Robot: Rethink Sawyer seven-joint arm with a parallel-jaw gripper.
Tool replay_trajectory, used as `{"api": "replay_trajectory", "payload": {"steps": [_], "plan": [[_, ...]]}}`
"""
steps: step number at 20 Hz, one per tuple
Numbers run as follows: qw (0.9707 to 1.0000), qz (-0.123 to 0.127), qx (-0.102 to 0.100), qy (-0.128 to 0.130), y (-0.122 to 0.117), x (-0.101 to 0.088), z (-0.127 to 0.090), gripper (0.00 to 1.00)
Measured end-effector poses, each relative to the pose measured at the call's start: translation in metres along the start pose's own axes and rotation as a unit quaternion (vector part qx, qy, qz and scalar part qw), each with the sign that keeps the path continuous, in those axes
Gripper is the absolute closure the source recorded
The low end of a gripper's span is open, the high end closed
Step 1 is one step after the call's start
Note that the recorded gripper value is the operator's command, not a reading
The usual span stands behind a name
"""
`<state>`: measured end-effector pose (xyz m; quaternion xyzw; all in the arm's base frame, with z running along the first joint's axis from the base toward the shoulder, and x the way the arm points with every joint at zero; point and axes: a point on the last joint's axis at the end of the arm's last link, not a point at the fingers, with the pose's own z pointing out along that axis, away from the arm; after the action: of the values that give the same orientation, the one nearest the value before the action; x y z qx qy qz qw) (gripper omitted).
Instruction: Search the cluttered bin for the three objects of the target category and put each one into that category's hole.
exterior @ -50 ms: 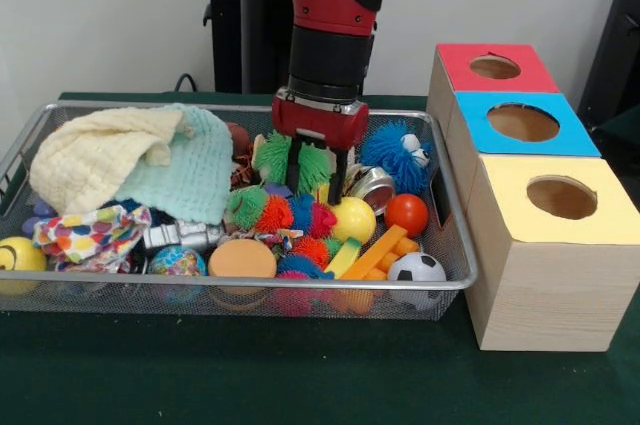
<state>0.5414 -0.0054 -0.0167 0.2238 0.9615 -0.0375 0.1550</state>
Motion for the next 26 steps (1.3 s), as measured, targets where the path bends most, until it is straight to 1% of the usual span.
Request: {"api": "replay_trajectory", "payload": {"steps": [3, 6, 7, 10, 14, 20, 21, 23, 26], "plan": [[0.9998, -0.015, 0.013, 0.001, -0.016, 0.006, 0.001, 0.00], [0.9992, -0.029, 0.029, -0.005, -0.037, 0.007, -0.001, 0.00], [0.9984, -0.038, 0.040, -0.011, -0.051, 0.005, -0.005, 0.00], [0.9975, -0.046, 0.051, -0.015, -0.064, 0.004, -0.010, 0.00], [0.9952, -0.056, 0.075, -0.029, -0.086, -0.001, -0.027, 0.00], [0.9929, -0.060, 0.093, -0.044, -0.097, -0.003, -0.049, 0.00], [0.9922, -0.062, 0.097, -0.047, -0.098, -0.002, -0.056, 0.00], [0.9916, -0.064, 0.100, -0.052, -0.099, -0.003, -0.062, 0.00], [0.9902, -0.068, 0.102, -0.066, -0.099, -0.007, -0.069, 0.00]]}}
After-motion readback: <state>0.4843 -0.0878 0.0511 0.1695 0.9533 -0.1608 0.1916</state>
